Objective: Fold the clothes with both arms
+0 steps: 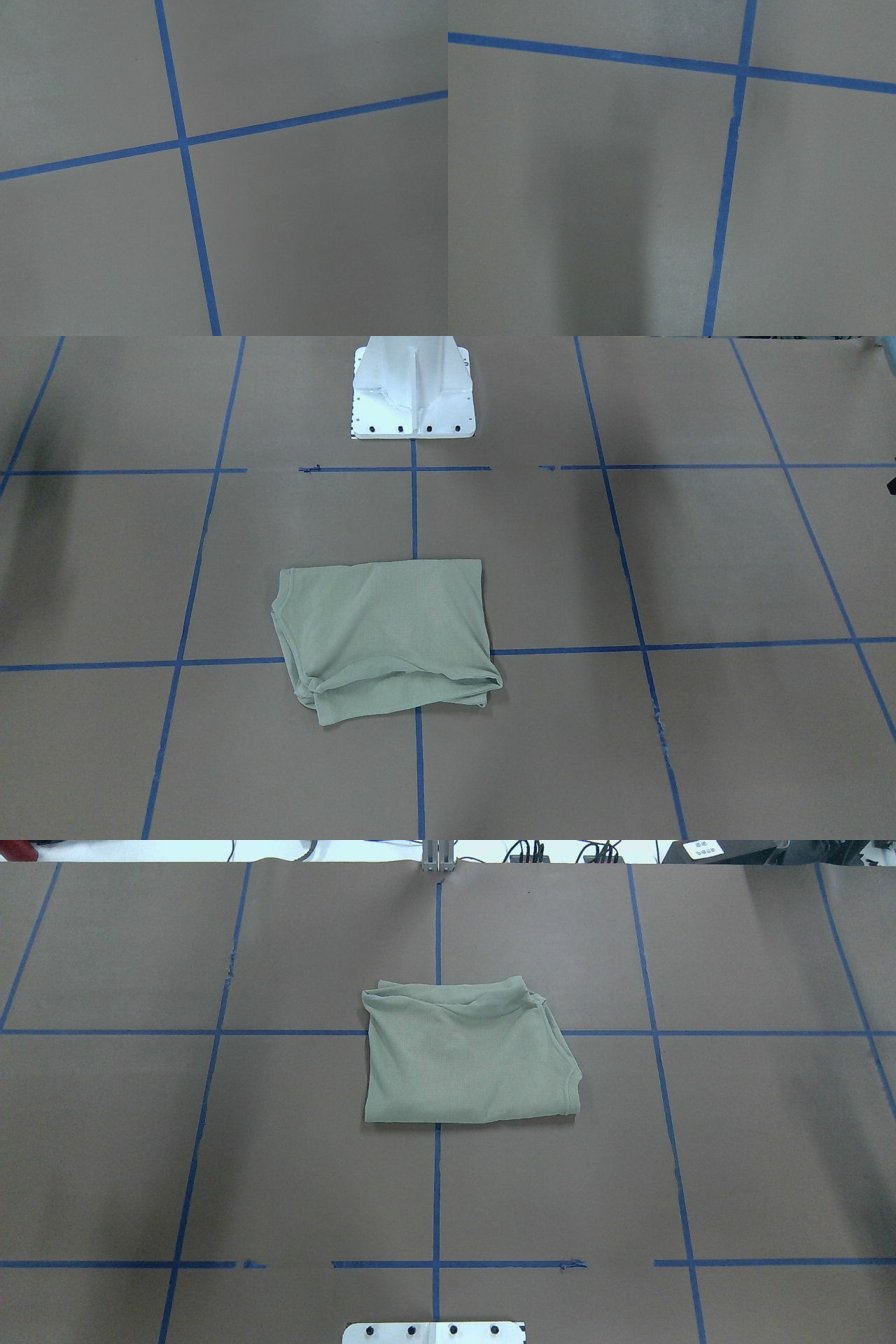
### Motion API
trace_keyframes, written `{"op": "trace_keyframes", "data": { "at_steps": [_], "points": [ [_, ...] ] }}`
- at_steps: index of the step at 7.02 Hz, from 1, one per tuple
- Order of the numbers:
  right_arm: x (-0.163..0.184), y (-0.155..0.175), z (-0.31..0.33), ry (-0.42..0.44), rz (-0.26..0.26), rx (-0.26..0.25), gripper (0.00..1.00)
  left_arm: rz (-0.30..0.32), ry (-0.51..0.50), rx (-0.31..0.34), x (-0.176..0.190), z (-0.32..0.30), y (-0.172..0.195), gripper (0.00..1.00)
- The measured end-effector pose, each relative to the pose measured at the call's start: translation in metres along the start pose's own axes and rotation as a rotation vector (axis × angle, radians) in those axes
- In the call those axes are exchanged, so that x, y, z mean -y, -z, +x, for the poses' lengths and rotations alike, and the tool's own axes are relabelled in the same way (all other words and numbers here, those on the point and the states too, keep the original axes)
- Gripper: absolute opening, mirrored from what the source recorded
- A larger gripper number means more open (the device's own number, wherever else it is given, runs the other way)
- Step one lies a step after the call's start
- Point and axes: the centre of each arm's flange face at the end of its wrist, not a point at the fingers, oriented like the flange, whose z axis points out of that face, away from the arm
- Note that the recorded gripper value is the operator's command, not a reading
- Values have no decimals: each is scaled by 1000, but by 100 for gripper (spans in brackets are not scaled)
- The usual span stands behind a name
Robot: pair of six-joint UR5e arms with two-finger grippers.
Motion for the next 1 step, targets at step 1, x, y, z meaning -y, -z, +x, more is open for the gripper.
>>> {"op": "trace_keyframes", "data": {
  "at_steps": [1],
  "points": [
    [0, 0, 1, 0, 0, -2, 100, 0, 0, -2, 0, 0, 0, 100]
  ]
}}
